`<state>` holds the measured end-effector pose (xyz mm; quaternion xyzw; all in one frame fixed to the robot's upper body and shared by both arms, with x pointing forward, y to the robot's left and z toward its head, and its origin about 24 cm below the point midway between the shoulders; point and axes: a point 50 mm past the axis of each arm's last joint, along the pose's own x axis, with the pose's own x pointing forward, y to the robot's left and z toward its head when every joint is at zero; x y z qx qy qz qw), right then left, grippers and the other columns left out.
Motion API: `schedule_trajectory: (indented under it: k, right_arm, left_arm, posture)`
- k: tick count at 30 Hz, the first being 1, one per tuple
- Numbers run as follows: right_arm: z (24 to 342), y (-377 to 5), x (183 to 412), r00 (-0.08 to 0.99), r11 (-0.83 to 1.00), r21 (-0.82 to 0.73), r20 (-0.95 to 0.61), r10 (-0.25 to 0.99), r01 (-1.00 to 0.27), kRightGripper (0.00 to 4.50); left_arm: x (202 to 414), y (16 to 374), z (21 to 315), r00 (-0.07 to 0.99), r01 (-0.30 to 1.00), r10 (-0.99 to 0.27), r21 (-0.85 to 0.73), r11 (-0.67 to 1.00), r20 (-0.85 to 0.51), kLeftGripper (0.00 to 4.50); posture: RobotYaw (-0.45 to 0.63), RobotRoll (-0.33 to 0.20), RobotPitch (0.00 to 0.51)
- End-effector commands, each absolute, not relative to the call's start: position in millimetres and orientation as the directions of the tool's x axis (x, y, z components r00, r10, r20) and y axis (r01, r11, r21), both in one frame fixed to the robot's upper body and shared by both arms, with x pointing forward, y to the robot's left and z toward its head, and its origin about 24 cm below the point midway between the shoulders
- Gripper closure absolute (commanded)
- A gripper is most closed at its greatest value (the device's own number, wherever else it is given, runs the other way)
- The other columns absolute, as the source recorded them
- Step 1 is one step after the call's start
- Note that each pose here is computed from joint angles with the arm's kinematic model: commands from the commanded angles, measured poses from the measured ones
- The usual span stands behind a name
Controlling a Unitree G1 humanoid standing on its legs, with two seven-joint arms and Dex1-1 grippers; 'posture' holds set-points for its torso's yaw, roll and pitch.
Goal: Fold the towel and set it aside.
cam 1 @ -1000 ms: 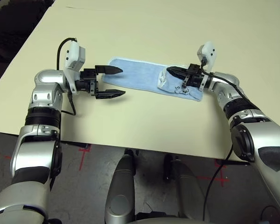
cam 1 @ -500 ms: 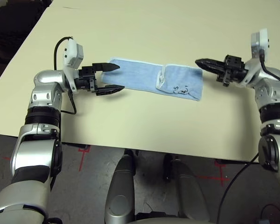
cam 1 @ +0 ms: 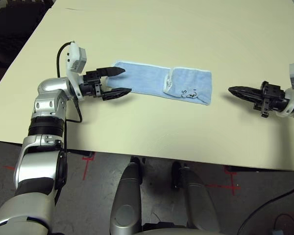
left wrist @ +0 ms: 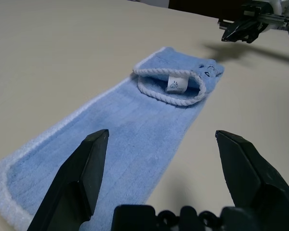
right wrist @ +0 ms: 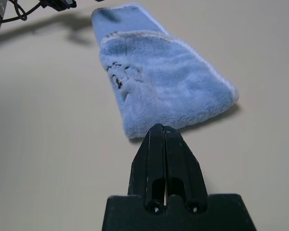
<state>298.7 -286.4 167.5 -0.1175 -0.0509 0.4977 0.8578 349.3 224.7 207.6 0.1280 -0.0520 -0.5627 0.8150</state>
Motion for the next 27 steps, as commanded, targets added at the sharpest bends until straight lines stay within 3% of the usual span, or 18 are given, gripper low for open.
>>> schedule_trajectory:
  k: [1, 6, 10, 20, 23, 27]
  right_arm:
    - [167.8, -286.2, 294.1, 0.508, 0.488, -0.269, -0.006, 0.861, -0.83, 3.44]
    - [160.2, -277.4, 294.8, 0.485, 0.462, -0.339, 0.019, 0.874, -0.819, 1.51]
    - [152.0, -269.7, 297.3, 0.469, 0.456, -0.336, 0.044, 0.882, -0.825, 0.03]
    - [150.3, -264.4, 299.2, 0.443, 0.427, -0.342, 0.032, 0.896, -0.837, 0.03]
    - [152.2, -264.0, 298.5, 0.44, 0.421, -0.345, 0.028, 0.898, -0.839, 0.03]
    - [153.7, -260.8, 298.2, 0.432, 0.413, -0.35, 0.026, 0.901, -0.841, 0.03]
  left_arm:
    - [350.3, 227.4, 203.7, 0.388, 0.896, -0.919, 0.262, 0.359, -0.07, 0.0]
    - [356.1, 230.1, 205.8, 0.499, 0.835, -0.866, 0.258, 0.485, 0.012, 0.0]
    - [352.1, 228.3, 202.3, 0.492, 0.84, -0.87, 0.245, 0.485, 0.034, 0.0]
    - [336.6, 250.7, 224.0, 0.435, 0.888, -0.899, 0.191, 0.418, -0.057, 0.0]
    - [333.4, 267.1, 230.9, 0.471, 0.882, -0.872, 0.096, 0.462, -0.131, 0.0]
    - [331.2, 281.8, 224.0, 0.551, 0.795, -0.808, -0.161, 0.585, -0.21, 0.0]
  posture:
    - [0.09, 0.0, 0.289]
    - [0.1, 0.0, 0.289]
    - [0.11, 0.0, 0.289]
    - [0.12, 0.0, 0.282]
    - [0.12, 0.0, 0.28]
    - [0.12, 0.0, 0.279]
